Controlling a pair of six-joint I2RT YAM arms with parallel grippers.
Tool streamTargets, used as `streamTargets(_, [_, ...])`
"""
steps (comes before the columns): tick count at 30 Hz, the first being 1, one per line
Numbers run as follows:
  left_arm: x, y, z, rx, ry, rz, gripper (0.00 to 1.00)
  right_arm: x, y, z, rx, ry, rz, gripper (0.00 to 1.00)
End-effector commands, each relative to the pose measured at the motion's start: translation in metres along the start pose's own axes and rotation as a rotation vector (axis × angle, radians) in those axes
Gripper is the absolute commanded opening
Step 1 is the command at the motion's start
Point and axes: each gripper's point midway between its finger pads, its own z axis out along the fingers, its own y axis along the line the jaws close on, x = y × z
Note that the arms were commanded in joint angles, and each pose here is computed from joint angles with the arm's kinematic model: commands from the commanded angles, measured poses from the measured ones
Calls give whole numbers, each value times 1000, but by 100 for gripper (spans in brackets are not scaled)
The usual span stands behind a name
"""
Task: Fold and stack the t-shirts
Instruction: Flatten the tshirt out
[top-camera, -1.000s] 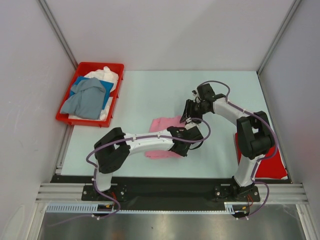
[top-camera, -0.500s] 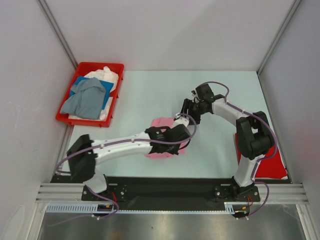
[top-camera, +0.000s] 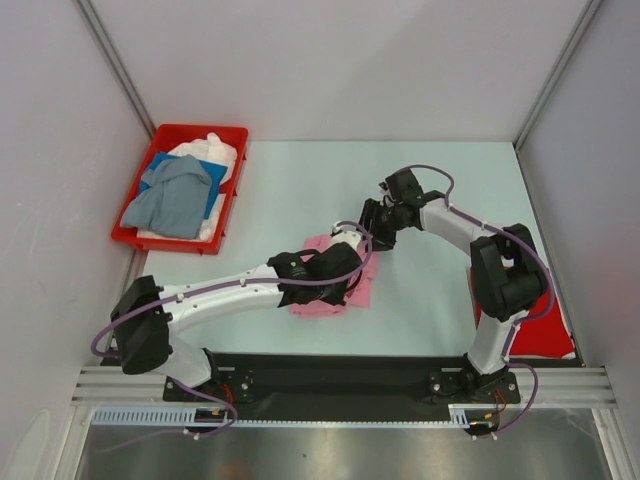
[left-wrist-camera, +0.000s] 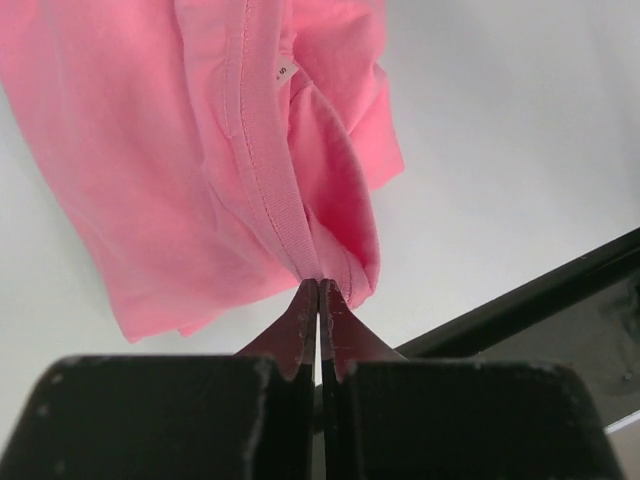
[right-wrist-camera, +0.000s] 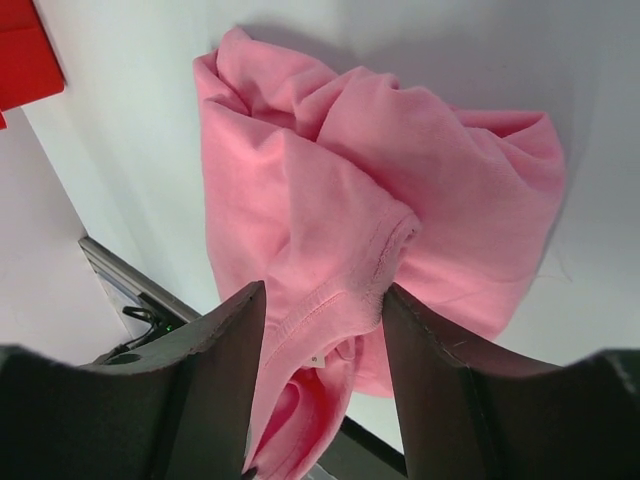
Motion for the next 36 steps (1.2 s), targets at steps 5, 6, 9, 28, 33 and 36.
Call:
streamTargets(5, [-18,-6,-13,68,-66,-13,0,-7,1,-1,-11,-32,-9,39])
streamTargets(6, [-20,-6,-15,71,-71,-5,0,-10,2,0,-19,-39,-12,27])
streamTargets(9, [-32,-8,-28,84,-95,29,0,-26,17,-10,-60,-67,-3,0])
streamTargets(28, [-210,-10,-352,420,-865,142,0,-58,237,-453,-587,-1108,-459,0])
streamTargets(33, [-201,-68,-390,700,-839,222,0,-6,248,-540,-608,-1360,-546,0])
streamTargets(36, [-189,-98,-393,805,-802,259,0,15,230,-564,-501,-1450,-539,0])
